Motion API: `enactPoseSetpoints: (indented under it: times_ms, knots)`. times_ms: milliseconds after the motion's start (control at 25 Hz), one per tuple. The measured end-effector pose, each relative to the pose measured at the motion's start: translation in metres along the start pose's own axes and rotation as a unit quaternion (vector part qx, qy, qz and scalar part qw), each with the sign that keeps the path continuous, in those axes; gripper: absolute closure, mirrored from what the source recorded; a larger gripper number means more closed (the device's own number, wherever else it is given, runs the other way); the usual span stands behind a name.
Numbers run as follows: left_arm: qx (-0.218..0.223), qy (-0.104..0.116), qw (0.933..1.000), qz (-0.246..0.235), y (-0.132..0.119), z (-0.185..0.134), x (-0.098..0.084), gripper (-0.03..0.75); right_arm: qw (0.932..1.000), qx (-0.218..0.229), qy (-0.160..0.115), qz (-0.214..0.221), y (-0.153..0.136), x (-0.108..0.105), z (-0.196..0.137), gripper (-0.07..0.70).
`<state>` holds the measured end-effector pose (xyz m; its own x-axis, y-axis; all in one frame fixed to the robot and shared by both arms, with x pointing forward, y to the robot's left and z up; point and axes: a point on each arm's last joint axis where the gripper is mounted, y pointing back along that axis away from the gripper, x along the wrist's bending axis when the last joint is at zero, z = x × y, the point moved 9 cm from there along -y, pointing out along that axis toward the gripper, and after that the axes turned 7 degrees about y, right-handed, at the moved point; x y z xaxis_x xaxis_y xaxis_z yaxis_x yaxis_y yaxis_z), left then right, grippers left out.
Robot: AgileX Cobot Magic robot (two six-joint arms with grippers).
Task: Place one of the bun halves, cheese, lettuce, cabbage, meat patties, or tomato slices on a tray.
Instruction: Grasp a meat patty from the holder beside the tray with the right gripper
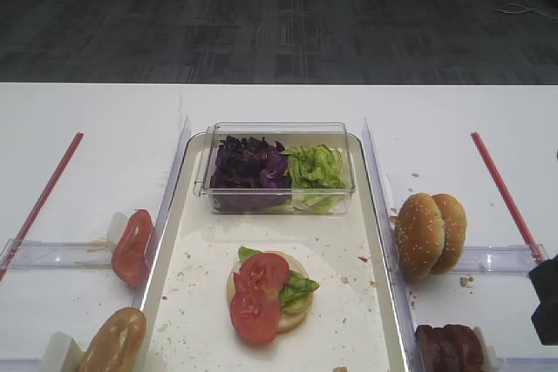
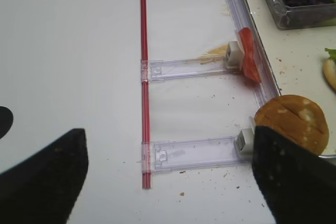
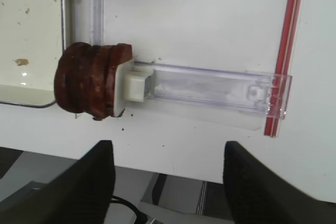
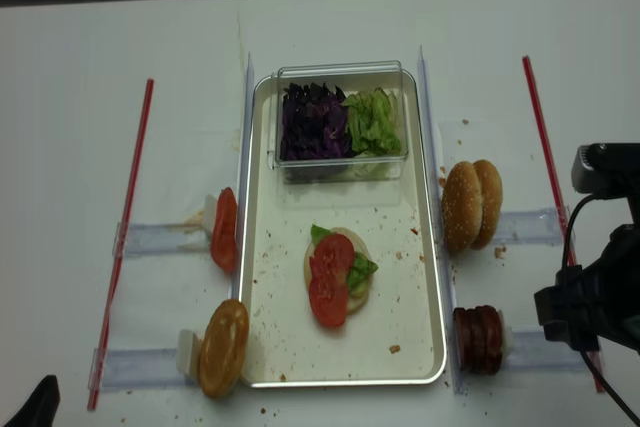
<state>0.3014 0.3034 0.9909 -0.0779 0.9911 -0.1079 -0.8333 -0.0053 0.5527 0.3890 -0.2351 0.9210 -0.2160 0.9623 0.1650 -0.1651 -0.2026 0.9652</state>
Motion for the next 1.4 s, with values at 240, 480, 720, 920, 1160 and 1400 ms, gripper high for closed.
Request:
enactPoseSetpoints:
  times_ms: [240,480,720,920,1160,1400]
  knots:
    - [0.0,0.0,1.0,0.0,0.0,0.0,0.0,0.099,0.9983,0.053,0.025,0.005,-0.012,0.019,0.004,0.144]
    - [0.0,0.0,1.0,0.0,0.0,0.0,0.0,0.099,0.9947,0.087,0.053,0.006,-0.028,0.045,0.013,0.144]
    - [0.0,0.0,1.0,0.0,0.0,0.0,0.0,0.099,0.994,0.091,0.061,0.007,-0.037,0.074,0.027,0.145]
    - [0.001,0.0,1.0,0.0,0.0,0.0,0.0,0.099,0.9917,0.108,0.069,0.004,-0.047,0.089,0.031,0.145]
    - [0.001,0.0,1.0,0.0,0.0,0.0,0.0,0.099,0.9907,0.118,0.067,0.0,-0.053,0.089,0.031,0.146]
    - [0.001,0.0,1.0,0.0,0.0,0.0,0.0,0.099,0.9922,0.113,0.052,0.003,-0.053,0.091,0.033,0.146]
